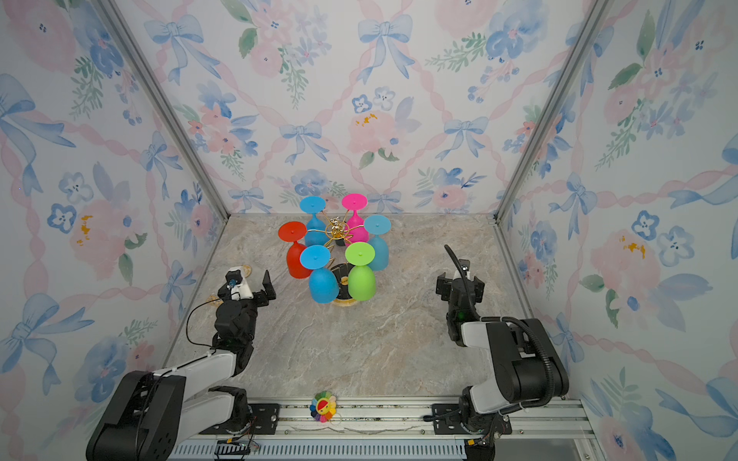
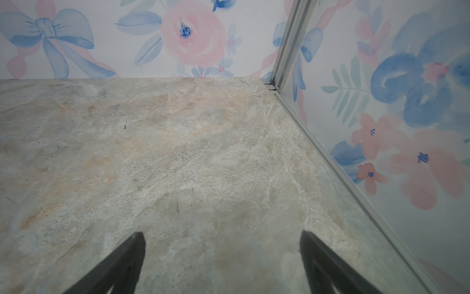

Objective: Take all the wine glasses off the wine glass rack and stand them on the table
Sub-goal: 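Raise the right gripper toward the lime green glass while the left lifts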

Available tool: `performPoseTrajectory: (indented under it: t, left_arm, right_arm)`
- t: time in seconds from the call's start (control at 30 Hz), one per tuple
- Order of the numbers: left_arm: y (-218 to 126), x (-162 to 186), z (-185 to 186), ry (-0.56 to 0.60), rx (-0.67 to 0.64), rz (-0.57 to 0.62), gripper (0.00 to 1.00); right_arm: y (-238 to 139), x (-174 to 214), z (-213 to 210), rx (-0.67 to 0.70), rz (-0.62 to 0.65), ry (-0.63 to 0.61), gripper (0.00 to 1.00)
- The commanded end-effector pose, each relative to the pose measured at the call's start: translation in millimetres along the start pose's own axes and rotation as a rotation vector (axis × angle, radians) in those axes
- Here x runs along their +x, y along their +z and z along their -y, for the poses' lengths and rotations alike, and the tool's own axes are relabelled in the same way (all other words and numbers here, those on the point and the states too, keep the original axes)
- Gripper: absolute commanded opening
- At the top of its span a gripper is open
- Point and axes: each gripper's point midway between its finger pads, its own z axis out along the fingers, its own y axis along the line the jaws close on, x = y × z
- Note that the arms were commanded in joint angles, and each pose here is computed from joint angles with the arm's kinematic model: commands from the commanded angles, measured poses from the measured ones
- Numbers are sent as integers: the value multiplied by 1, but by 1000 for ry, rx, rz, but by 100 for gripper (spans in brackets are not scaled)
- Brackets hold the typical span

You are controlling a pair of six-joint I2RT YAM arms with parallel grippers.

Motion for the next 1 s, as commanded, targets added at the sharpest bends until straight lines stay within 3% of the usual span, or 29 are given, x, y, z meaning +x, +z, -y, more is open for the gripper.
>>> performPoseTrajectory:
  t: [0.0,0.2,0.37,0.6,0.73,0.97]
  left_arm:
    - [-7,8,-4,-18,-24,-48,98]
    - [-10,-4,1,-45,-38,-100,98]
    - [-20,-37,22,-82,4,-113,98]
    - [-32,-78,26,-122,41,-175,98]
    - [-37,-94,35,-74,101,-206,98]
    - [-57,-113,65,1,326,-200,98]
  right_arm:
    - [-4,-37,2,9,-23,-22,97]
    - [-22,-59,11,26,-174,24,97]
    - [-55,-74,3,-81,-236,157,99]
    - [-106,-104,-35,-373,-320,319,96]
    - [-138,-128,-58,-564,-341,393,92]
    - [-188,-158,-90,-844,-385,520,88]
